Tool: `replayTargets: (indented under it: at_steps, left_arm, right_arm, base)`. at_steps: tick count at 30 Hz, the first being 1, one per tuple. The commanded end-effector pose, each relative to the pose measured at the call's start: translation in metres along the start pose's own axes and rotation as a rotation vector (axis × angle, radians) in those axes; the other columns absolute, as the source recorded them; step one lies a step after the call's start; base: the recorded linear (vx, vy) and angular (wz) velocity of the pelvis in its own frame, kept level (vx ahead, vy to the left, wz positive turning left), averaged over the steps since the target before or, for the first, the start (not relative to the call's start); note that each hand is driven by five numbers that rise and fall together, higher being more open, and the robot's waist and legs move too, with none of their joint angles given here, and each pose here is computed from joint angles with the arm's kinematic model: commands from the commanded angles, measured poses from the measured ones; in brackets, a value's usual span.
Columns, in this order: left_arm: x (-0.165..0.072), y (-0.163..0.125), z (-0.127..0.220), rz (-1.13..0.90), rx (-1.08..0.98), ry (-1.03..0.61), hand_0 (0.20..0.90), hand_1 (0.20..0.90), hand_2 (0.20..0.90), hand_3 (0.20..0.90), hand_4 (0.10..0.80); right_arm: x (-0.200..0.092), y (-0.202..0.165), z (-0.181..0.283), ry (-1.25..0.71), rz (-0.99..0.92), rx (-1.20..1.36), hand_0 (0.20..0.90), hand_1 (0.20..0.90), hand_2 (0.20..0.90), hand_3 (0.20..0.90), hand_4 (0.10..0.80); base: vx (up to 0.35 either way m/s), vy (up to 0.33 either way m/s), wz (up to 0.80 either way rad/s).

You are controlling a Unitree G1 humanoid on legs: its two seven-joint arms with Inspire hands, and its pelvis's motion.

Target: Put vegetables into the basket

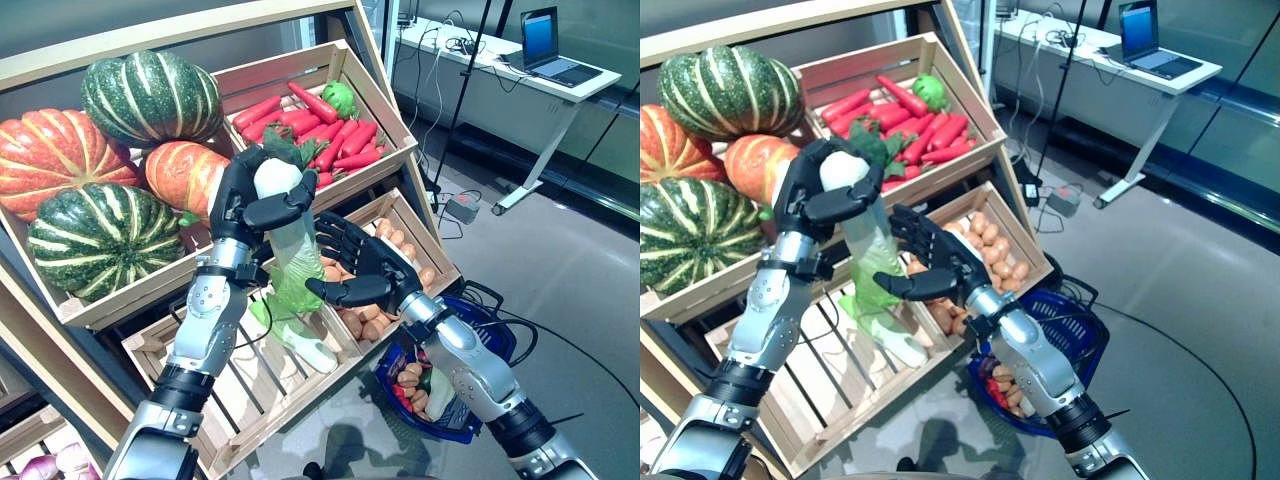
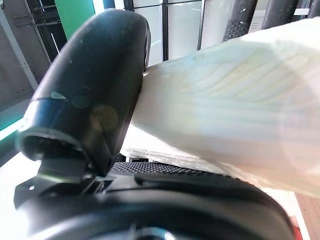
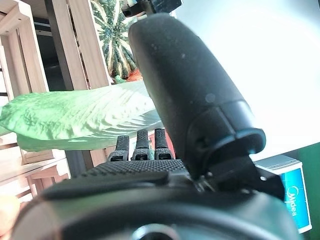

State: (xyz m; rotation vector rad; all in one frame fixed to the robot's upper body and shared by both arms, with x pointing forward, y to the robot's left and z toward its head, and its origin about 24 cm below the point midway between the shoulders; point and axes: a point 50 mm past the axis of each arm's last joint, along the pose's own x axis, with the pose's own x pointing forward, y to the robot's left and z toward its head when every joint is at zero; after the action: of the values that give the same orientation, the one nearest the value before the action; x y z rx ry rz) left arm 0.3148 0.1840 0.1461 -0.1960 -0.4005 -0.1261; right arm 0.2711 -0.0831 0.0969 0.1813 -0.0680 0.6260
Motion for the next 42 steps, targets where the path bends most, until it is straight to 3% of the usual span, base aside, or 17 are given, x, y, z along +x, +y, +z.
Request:
replayTargets:
  at_steps: [1, 12, 21, 34, 42]
  left_arm:
    - [0.026, -0.049, 0.051, -0.167, -0.171, -0.342, 0.3, 0.3, 0.3, 0.3, 0.4]
    - [0.007, -0.091, 0.039, -0.267, -0.416, -0.28, 0.3, 0.3, 0.3, 0.3, 0.4]
    - [0.006, -0.108, 0.036, -0.342, -0.47, -0.234, 0.3, 0.3, 0.3, 0.3, 0.4]
    - [0.004, -0.116, 0.041, -0.393, -0.466, -0.238, 0.3, 0.3, 0.3, 0.3, 0.4]
    - [0.002, -0.125, 0.035, -0.526, -0.497, -0.173, 0.3, 0.3, 0.3, 0.3, 0.4]
  right_arm:
    - [0.021, 0.021, 0.04, -0.248, 0.012, -0.061, 0.9, 0.9, 0.9, 0.9, 0.8]
    - [0.035, 0.007, 0.024, -0.187, -0.23, -0.164, 0.9, 0.9, 0.9, 0.9, 0.8]
    - [0.049, -0.001, 0.012, -0.117, -0.34, -0.16, 0.9, 0.9, 0.9, 0.9, 0.8]
    - [0.048, 0.002, -0.021, 0.061, -0.288, -0.168, 0.9, 0.9, 0.9, 0.9, 0.8]
    - [0.049, 0.015, -0.022, 0.071, 0.007, -0.01, 0.9, 0.9, 0.9, 0.9, 0.8]
  base:
    - [0.0, 0.0, 0.0]
    - [0.0, 0.0, 0.0]
    - [0.005, -0.001, 0.02]
    - [0.009, 0.002, 0.06]
    - [0.0, 0.0, 0.0]
